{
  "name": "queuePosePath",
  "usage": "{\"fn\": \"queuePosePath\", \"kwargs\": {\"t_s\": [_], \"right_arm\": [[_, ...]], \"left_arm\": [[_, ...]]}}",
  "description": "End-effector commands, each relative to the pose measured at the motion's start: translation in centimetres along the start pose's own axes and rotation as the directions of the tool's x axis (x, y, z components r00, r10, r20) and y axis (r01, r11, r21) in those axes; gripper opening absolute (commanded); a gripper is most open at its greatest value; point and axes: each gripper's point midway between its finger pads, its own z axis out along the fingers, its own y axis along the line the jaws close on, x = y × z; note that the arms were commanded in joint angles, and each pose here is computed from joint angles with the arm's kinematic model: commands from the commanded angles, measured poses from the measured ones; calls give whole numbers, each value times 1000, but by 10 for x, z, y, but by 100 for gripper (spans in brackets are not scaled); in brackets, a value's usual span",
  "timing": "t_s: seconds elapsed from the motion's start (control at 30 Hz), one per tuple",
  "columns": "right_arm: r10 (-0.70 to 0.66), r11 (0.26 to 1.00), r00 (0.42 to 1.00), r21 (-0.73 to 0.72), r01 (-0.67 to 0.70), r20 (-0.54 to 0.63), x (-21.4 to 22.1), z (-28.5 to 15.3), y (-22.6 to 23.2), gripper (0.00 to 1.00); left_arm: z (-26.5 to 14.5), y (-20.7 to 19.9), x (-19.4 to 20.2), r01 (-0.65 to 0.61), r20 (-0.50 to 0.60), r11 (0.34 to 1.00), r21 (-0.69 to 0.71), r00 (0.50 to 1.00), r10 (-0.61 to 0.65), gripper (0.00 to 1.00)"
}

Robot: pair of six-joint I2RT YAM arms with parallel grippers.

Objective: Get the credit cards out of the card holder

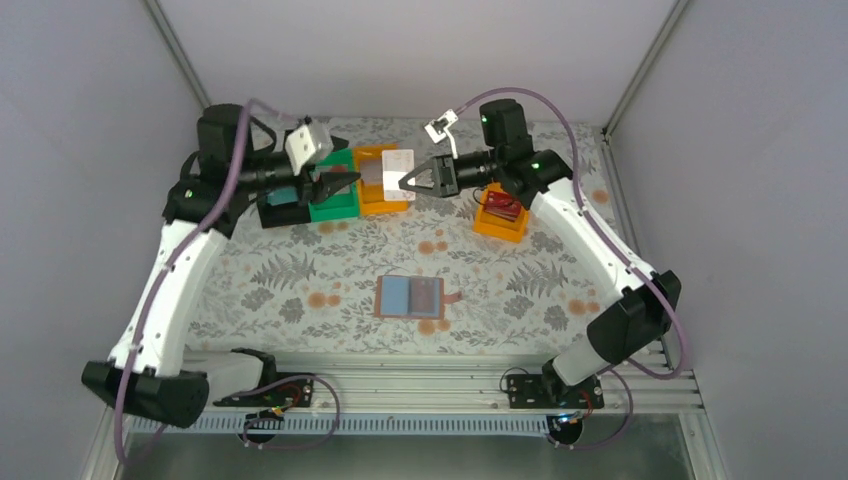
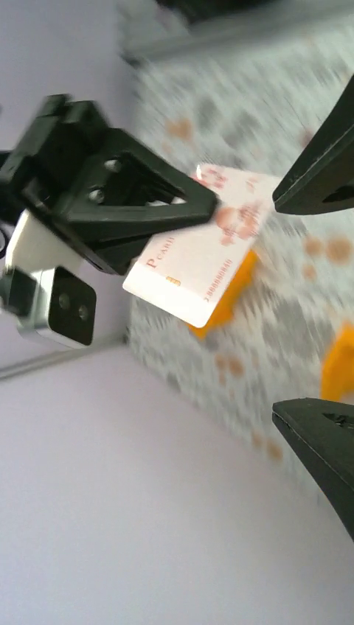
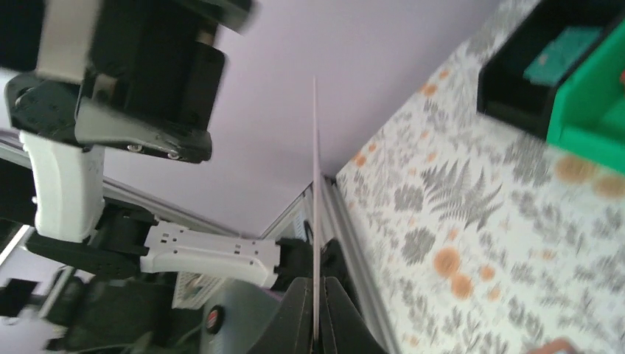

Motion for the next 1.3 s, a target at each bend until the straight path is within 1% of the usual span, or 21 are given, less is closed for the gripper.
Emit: {"fn": "queuePosePath", "kwargs": {"t_s": [0.0,0.03,0.1,0.17,0.2,0.23,0.3,0.43,0.47,0.57,0.63,0.67,0.8,1.0,1.07,1.1,1.13,1.17,1.2,1.23,1.27], "right_arm": [[206,973,968,-75,-218,-140,35,6,-2,4],[214,970,966,-81,-228,-148,36,7,-1,4],[242,964,957,-74,-256,-157,38,11,-6,4],[254,960,953,-73,-268,-166,40,15,-8,4],[256,959,951,-76,-271,-172,41,17,-8,4],[254,959,950,-81,-271,-179,42,20,-6,4],[253,958,949,-85,-272,-190,44,25,-4,4],[247,956,941,-101,-276,-233,54,38,3,4],[241,956,940,-106,-273,-241,55,41,5,4],[231,959,937,-102,-264,-261,59,48,7,4],[227,960,936,-102,-262,-267,61,51,8,4],[221,960,937,-109,-258,-271,62,53,10,4],[185,965,944,-133,-227,-273,59,55,22,4],[173,965,945,-142,-218,-277,59,55,23,4],[194,962,936,-130,-240,-292,63,60,12,4],[198,962,936,-124,-243,-291,63,61,9,11],[208,965,938,-100,-244,-279,61,59,3,32],[224,967,939,-64,-248,-260,59,56,-8,57],[247,967,942,-8,-255,-226,56,50,-22,88],[276,961,942,47,-272,-189,53,42,-39,98],[305,951,942,99,-293,-139,50,29,-55,99]], "left_arm": [[-30,-17,31,-764,-200,645,-17,635,746,66],[-31,-24,40,-865,-202,501,6,490,848,69],[-35,-44,45,-989,-172,145,-28,148,974,77],[-36,-63,53,-957,-167,-269,-108,-250,954,81],[-34,-71,58,-904,-173,-404,-140,-380,909,81],[-33,-74,55,-855,-195,-488,-173,-456,868,81],[-29,-74,56,-829,-214,-530,-180,-492,844,81],[-20,-72,59,-742,-270,-647,-177,-596,757,81],[-17,-74,60,-736,-261,-654,-176,-606,752,81],[-11,-76,58,-753,-259,-632,-181,-584,770,75],[-7,-74,60,-776,-258,-608,-165,-561,786,64],[-5,-72,64,-791,-248,-593,-148,-551,797,56],[1,-76,76,-810,-205,-576,-110,-548,811,34],[3,-71,79,-844,-203,-531,-73,-508,837,3],[3,-70,78,-860,-204,-506,-65,-485,850,2],[4,-68,80,-876,-201,-480,-50,-462,864,2],[5,-66,82,-896,-199,-444,-34,-429,881,2],[6,-64,84,-920,-203,-391,-13,-380,902,2],[9,-60,90,-947,-210,-321,14,-317,925,2],[12,-54,96,-973,-229,-227,45,-231,945,2],[16,-50,105,-989,-250,-123,81,-140,958,2]]}}
